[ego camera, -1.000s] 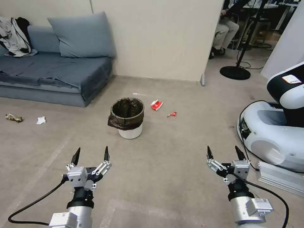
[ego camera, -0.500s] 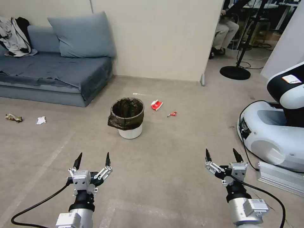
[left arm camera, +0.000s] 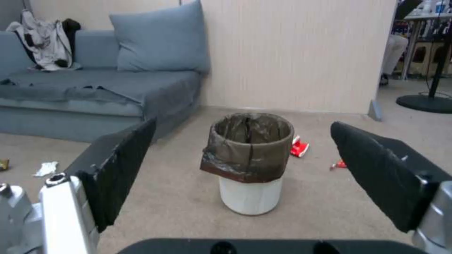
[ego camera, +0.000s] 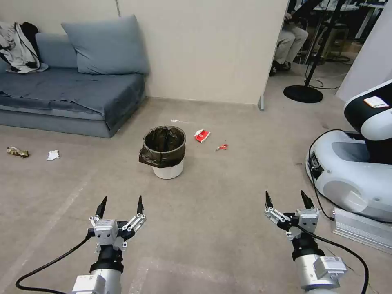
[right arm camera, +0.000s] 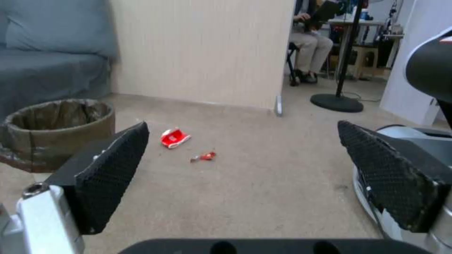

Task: Pick up the trash bin, then pick up the garbage from the floor and place it into the trash bin.

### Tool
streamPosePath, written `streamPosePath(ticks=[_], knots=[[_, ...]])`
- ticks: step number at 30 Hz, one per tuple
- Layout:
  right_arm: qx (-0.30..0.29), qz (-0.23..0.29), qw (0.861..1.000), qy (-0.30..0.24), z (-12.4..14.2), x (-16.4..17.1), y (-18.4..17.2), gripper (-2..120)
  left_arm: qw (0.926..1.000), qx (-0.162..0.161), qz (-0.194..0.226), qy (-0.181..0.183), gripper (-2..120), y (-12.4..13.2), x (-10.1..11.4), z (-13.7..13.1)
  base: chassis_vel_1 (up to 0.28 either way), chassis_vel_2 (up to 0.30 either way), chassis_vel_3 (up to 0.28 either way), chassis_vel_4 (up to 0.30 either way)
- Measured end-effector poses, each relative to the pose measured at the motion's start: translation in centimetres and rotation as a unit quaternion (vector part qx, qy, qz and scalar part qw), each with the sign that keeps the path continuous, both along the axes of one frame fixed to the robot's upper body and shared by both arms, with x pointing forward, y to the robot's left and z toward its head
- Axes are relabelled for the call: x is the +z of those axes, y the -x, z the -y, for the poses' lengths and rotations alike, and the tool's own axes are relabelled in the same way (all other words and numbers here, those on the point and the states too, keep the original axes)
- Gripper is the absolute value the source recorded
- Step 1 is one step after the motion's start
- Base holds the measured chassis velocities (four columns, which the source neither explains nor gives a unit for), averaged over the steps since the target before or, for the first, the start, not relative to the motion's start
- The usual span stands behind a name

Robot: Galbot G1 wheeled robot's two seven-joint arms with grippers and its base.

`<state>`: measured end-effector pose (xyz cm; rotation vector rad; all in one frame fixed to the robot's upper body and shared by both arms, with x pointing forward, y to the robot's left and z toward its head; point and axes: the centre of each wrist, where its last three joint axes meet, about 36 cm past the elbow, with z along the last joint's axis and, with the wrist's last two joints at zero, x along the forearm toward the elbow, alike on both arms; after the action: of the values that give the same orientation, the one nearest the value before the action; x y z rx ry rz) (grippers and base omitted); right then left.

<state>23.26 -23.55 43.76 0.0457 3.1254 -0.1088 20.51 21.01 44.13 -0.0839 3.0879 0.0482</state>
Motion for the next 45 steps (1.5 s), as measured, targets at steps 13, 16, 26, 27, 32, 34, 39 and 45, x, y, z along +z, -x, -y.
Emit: streamPosePath(ticks=[13,16,26,27,32,34,39,45], knots=[[0.01,-0.001,1.0,0.002,0.2,-0.17,-0.07,100,0.9999,0.005,0.009,0.008,100,-0.1,0.42,-0.13,0.0,0.0,0.0,0.0],[0.01,-0.002,1.0,0.003,0.22,-0.21,-0.08,100,0.9999,0.005,0.009,0.008,100,-0.1,0.43,-0.1,0.0,0.0,0.0,0.0],[0.008,-0.005,1.0,0.005,0.35,-0.58,-0.09,100,0.9999,0.006,0.012,0.006,100,-0.13,0.57,-0.01,-0.094,0.093,0.093,-0.081],[0.009,-0.005,1.0,0.004,0.34,-0.63,-0.08,100,0.9999,0.006,0.014,0.006,100,-0.13,0.71,-0.01,-0.127,0.121,0.138,-0.106],[0.01,-0.006,1.0,0.004,0.3,-0.73,-0.16,100,0.9998,0.006,0.015,0.008,100,-0.13,0.81,0.0,-0.095,0.092,0.096,-0.093],[0.01,-0.006,1.0,0.004,0.3,-0.75,-0.16,100,0.9998,0.006,0.015,0.008,100,-0.13,0.81,0.01,-0.058,0.09,0.069,-0.066],[0.01,-0.005,1.0,0.004,0.31,-0.79,-0.15,100,0.9998,0.007,0.015,0.011,100,-0.13,0.81,0.06,-0.066,0.071,0.065,-0.07],[0.011,-0.005,1.0,0.004,0.3,-0.79,-0.16,100,0.9998,0.007,0.015,0.013,100,-0.14,0.83,0.05,-0.087,0.071,0.084,-0.09]])
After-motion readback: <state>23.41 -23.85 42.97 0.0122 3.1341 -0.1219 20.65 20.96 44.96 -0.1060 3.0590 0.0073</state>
